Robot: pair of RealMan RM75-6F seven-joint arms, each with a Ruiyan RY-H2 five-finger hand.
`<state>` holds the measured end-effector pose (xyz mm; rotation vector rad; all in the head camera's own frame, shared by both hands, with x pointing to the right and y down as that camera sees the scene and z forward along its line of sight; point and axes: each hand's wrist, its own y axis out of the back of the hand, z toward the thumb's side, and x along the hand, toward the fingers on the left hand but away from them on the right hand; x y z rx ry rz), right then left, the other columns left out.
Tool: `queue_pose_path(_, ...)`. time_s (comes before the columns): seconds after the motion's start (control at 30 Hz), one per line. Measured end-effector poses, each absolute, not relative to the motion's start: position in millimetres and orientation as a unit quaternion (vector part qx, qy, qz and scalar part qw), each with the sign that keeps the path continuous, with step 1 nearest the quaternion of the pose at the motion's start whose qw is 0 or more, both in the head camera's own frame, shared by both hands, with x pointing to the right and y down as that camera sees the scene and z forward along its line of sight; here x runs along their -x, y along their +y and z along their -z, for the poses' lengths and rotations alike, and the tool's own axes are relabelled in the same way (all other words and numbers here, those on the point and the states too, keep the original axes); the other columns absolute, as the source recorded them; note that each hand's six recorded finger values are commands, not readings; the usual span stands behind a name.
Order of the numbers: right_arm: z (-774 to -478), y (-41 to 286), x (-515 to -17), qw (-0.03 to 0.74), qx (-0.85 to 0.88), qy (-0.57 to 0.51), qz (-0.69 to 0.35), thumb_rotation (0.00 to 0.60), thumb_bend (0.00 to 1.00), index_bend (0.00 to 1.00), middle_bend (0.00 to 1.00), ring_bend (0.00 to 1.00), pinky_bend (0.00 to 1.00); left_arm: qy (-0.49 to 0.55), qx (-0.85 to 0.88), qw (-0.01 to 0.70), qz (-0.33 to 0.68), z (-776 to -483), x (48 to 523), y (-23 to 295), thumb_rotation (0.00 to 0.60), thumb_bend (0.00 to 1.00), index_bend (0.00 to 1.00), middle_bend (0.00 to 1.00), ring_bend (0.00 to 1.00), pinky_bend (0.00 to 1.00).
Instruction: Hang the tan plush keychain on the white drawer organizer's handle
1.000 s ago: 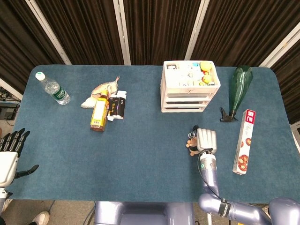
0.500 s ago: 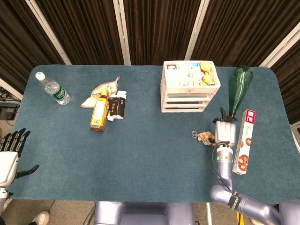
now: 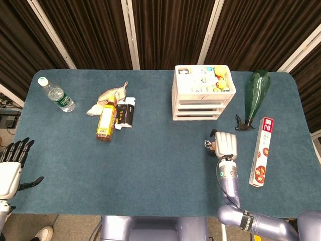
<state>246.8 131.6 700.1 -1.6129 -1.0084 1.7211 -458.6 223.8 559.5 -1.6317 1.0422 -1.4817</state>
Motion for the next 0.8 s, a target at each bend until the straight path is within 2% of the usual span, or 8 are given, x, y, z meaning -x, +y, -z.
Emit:
queue_pose_path(0.33,-717.1,131.6,-243.1,0.274,0.597,-0.372,-0.656,0.6,0.08,0.48,1.0,1.0,1.0,0.406,0.629,0.336,0.571,-559.0,463.5,222.6,0.6,0.01,0.0,0.0,0.0,0.0)
queue_pose_path(0.6,-728.3,129.0,-240.2,0.271,0.596,-0.365,-0.662,0.6,0.17,0.5,1.0,1.0,1.0,0.406,0.63,0.333,0.571,-560.6,463.4,221.2,0.6,0.01,0.0,0.0,0.0,0.0)
queue_pose_path(0.8,-735.8,128.1,-241.6,0.265,0.596,-0.361,-0.667,0.6,0.19,0.49,1.0,1.0,1.0,0.406,0.631,0.331,0.572,-561.9,463.2,220.1,0.6,0.01,0.0,0.0,0.0,0.0)
